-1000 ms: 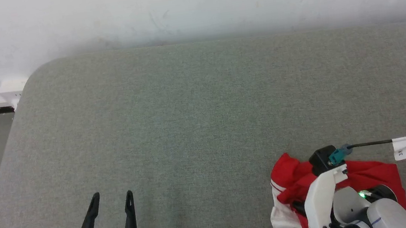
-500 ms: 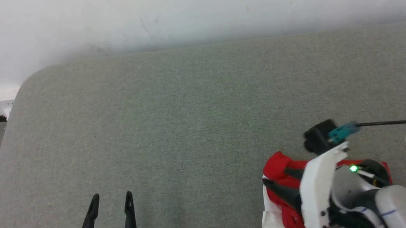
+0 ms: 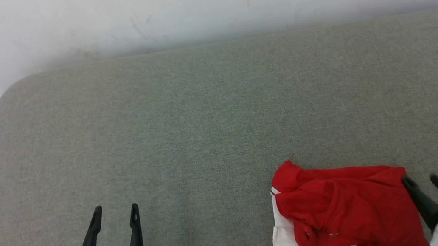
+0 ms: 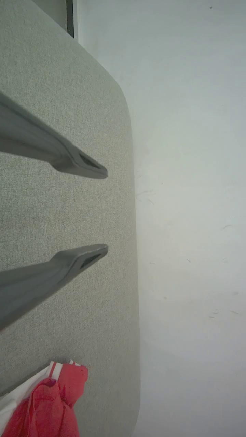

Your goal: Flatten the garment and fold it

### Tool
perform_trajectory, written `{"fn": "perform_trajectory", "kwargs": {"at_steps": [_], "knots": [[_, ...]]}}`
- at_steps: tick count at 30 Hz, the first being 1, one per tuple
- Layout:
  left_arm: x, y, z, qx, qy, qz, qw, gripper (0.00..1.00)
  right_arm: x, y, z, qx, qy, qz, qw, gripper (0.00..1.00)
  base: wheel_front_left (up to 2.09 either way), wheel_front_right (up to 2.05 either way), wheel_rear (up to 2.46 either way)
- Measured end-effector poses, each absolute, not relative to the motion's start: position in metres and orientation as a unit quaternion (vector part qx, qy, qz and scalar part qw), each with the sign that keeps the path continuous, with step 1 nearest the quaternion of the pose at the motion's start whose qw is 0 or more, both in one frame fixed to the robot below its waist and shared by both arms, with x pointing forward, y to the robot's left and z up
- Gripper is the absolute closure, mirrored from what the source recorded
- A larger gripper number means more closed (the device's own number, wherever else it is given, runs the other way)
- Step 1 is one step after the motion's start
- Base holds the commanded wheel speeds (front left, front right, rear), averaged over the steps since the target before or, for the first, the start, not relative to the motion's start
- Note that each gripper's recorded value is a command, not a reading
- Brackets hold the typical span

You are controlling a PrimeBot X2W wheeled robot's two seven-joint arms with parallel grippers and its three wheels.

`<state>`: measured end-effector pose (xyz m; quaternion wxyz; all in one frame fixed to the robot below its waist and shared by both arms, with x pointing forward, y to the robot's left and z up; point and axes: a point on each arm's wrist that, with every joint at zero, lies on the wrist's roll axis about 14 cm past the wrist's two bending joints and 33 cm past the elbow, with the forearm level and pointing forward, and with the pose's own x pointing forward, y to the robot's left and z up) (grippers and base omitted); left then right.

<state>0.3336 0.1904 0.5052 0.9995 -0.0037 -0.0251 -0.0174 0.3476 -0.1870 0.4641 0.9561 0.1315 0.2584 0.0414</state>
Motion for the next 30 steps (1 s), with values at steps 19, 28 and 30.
{"fn": "perform_trajectory", "kwargs": {"at_steps": [19,28,30], "knots": [[0.333,0.195,0.505,0.012,-0.016,-0.021,1.000,0.00,0.326,-0.202,0.384,0.174,0.355,-0.008,0.918,0.00,0.00,0.00,0.00],[0.329,0.196,0.510,0.014,-0.020,-0.020,1.000,0.00,0.329,-0.190,0.367,0.194,0.389,0.006,0.900,1.00,0.00,0.00,0.00],[0.329,0.195,0.510,0.014,-0.020,-0.021,0.999,0.00,0.330,-0.187,0.366,0.194,0.391,0.010,0.900,1.00,0.00,0.00,0.00]]}}
